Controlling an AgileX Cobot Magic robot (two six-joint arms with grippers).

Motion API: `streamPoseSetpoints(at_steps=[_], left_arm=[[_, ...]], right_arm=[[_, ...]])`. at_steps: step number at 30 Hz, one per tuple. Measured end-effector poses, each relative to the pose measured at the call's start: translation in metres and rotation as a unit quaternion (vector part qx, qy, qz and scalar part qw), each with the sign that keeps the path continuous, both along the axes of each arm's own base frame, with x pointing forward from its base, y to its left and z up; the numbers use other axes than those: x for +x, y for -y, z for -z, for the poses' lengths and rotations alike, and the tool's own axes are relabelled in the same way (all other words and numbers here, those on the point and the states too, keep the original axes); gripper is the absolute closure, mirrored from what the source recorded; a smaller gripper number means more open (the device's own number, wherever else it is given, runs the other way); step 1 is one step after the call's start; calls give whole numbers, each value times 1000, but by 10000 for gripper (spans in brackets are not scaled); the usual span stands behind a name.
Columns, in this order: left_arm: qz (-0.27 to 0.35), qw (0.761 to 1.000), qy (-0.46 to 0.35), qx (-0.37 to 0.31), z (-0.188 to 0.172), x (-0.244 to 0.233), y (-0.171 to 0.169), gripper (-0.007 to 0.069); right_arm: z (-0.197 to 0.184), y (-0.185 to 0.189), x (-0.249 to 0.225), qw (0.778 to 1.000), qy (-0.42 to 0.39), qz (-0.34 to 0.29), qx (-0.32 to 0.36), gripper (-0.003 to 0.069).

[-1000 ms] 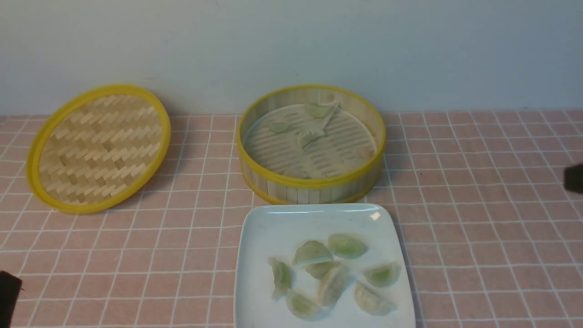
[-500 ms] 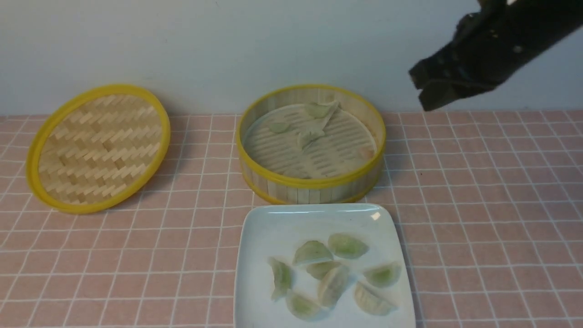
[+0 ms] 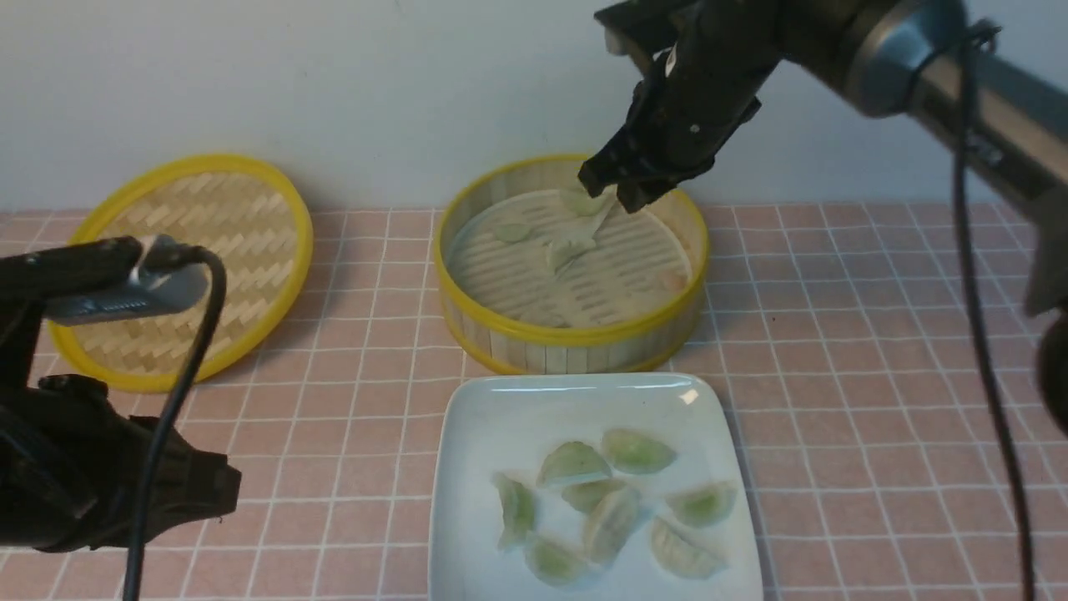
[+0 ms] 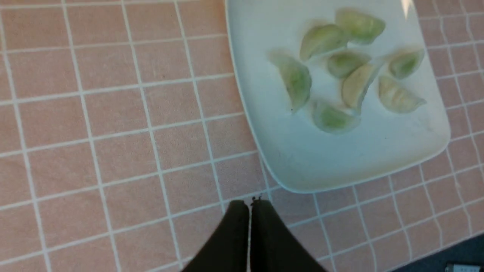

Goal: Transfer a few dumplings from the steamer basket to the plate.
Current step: Use the right arm to grab a dumpling from inside the steamer

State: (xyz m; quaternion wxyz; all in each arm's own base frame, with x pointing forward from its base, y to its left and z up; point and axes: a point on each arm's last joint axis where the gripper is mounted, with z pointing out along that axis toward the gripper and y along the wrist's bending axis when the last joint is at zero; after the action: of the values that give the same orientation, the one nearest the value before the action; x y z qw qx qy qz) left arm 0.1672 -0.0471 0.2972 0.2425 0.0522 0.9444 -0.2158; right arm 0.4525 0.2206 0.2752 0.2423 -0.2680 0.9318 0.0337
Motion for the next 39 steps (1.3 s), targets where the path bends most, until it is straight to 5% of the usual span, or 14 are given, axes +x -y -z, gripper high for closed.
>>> streamPoseSetpoints(at_steps=[8,12,20,22,24,29,39], left_arm=[[8,1000,-8,7,2,1,0,631],[11,1000,-8,16,3,1,-1,631],[12,1000,-8,18,3,1,-2,631],[12,1000,-8,18,3,1,-1,631],[13,1000,-8,18,3,1,-1,631],[13,1000,-9,18,3,1,-1,631],[13,1000,-9,19,3,1,-2,631]], right_arm=[[70,-2,26,997,-21,12,-69,316],[94,0,32,995,-27,26,-96,280],[102,-2,33,995,-39,41,-83,306],[102,-4,32,996,-46,38,-70,458],[96,-6,32,997,-45,33,-59,512],[69,-11,35,999,-12,32,-26,505],[-52,-5,-28,995,0,5,100,505]])
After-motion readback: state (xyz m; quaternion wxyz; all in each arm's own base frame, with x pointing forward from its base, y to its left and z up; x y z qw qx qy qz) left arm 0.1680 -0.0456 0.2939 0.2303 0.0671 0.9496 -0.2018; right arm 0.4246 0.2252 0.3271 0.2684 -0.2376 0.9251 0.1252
